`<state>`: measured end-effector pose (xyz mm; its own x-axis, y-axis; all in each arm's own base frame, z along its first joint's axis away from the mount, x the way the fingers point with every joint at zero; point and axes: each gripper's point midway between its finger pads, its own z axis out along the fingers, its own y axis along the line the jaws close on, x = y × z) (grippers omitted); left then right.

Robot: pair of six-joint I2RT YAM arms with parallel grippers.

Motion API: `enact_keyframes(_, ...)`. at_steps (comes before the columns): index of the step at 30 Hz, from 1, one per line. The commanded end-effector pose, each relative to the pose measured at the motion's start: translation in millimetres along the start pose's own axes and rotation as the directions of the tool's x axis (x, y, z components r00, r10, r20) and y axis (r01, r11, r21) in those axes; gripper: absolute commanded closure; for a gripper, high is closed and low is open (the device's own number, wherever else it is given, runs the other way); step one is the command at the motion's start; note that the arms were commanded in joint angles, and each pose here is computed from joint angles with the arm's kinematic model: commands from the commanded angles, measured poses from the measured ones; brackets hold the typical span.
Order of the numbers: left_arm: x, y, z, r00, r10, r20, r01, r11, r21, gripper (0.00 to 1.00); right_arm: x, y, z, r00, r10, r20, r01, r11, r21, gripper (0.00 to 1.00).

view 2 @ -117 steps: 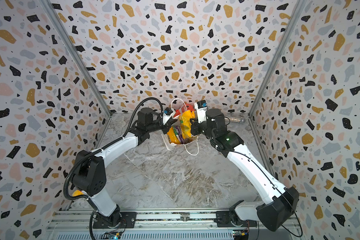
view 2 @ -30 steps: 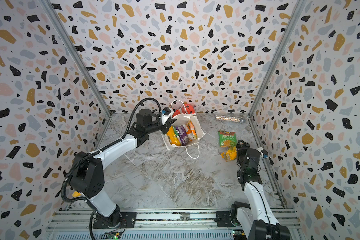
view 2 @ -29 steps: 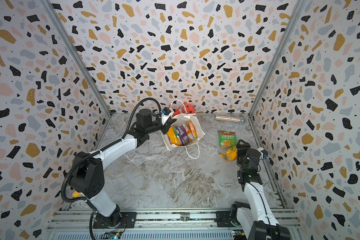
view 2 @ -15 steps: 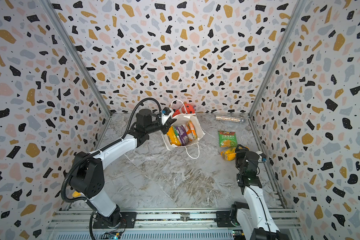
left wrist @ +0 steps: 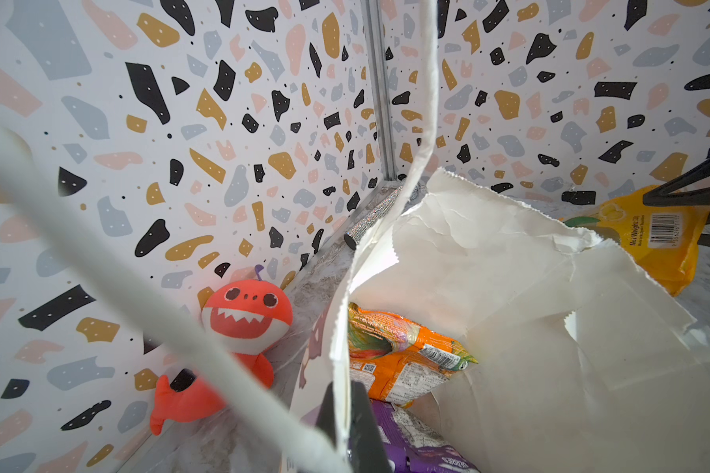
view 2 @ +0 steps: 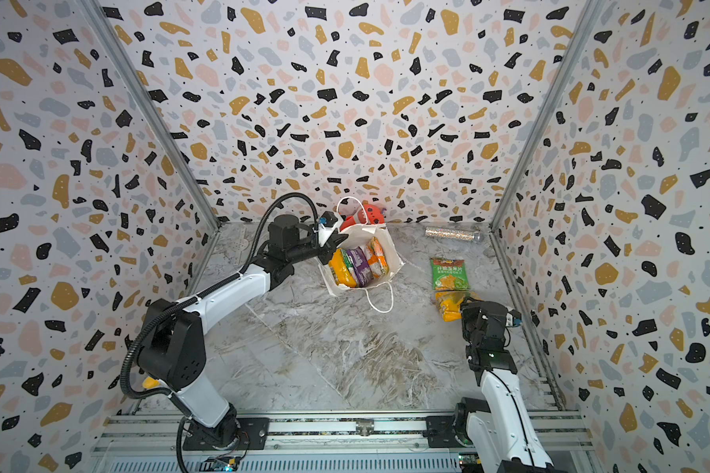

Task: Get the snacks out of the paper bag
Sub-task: 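Lower the yellow packet onto the table beside the green chip bag, release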

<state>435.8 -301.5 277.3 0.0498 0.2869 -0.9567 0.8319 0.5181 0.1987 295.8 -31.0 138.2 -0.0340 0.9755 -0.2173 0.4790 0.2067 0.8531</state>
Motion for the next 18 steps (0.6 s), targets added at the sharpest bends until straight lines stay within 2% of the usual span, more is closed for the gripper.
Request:
enact_keyframes(1,-28.3,-2.7,-6.5,0.995,0.057,0.087,-0.057,0.998,-0.003,1.00,-5.5,-6.6,-0.2,0.999,-0.006,0.037,0.006,1.000,0.000,0.49)
enact_keyframes(4,-27.9,-2.6,-6.3,0.994,0.057,0.089,-0.057,0.998,-0.003,1.00,-7.8,-11.3,2.6,0.999,0.000,0.047,0.000,1.000,0.006,0.52)
enact_keyframes(7,-28.1,-2.4,-6.4,0.995,0.054,0.089,-0.054,0.999,-0.003,1.00,-13.7,-16.6,4.5,0.997,-0.012,0.082,0.010,1.000,0.026,0.63)
enact_keyframes(18,-28.7,-2.1,-8.1,0.995,0.054,0.087,-0.054,0.999,-0.010,1.00,-3.4,-30.8,19.7,0.999,0.001,0.038,-0.002,0.999,0.032,0.65)
